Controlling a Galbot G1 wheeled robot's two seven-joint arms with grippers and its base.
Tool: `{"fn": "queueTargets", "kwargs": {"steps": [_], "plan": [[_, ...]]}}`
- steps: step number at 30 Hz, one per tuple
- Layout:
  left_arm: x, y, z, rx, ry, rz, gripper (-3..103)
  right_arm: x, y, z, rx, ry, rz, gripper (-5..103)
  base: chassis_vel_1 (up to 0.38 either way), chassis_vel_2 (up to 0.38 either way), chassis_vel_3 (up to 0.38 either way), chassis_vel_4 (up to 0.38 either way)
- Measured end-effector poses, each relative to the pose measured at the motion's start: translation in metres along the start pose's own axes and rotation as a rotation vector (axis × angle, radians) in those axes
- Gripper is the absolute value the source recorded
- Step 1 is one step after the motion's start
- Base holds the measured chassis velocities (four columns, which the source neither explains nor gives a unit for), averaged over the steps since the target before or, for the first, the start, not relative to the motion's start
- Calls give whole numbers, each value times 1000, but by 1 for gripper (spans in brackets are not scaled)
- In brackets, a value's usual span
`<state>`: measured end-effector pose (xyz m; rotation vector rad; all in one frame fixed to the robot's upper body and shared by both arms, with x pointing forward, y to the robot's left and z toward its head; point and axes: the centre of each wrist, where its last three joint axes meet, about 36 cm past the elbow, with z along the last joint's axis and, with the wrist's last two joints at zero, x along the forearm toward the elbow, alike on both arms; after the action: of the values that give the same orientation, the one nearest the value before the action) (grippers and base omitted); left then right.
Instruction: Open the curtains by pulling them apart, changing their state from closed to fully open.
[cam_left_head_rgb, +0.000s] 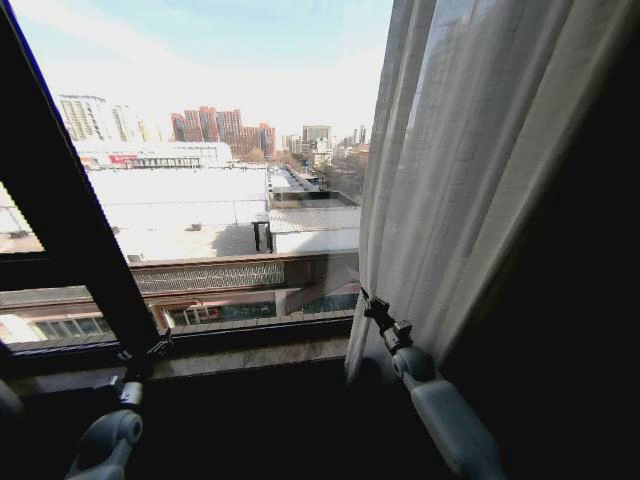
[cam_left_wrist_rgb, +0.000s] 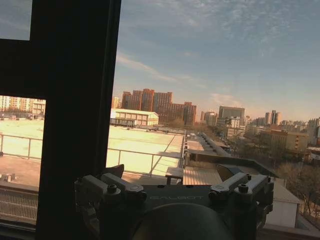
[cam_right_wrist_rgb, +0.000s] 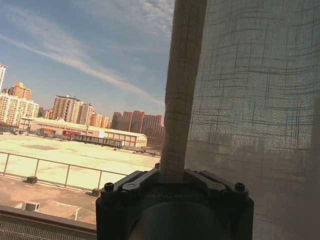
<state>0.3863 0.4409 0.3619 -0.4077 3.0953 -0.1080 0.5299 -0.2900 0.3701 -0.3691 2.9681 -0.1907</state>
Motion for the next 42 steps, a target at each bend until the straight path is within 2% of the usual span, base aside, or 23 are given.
{"fn": "queueTargets", "kwargs": {"steps": [9,22,30,34,37,39,42], "plan": [[0,0,0,0,0,0,100,5,-7,3,2,3,1,0,-195,-209,212,192],[0,0,0,0,0,0,100,5,-5,5,-15,-14,13,0,-341,-323,317,326],[0,0,0,0,0,1,100,6,-9,5,28,-8,9,0,-164,-176,158,188],[0,0,0,0,0,1,100,0,-19,8,38,15,34,0,0,0,0,0],[0,0,0,0,0,-1,100,-9,-39,8,48,38,100,0,61,51,-50,-40],[0,0,0,0,0,-1,100,-11,-44,8,51,41,114,0,79,48,-37,-45],[0,0,0,0,0,-1,100,-16,-75,9,79,61,207,0,0,0,0,0]]}}
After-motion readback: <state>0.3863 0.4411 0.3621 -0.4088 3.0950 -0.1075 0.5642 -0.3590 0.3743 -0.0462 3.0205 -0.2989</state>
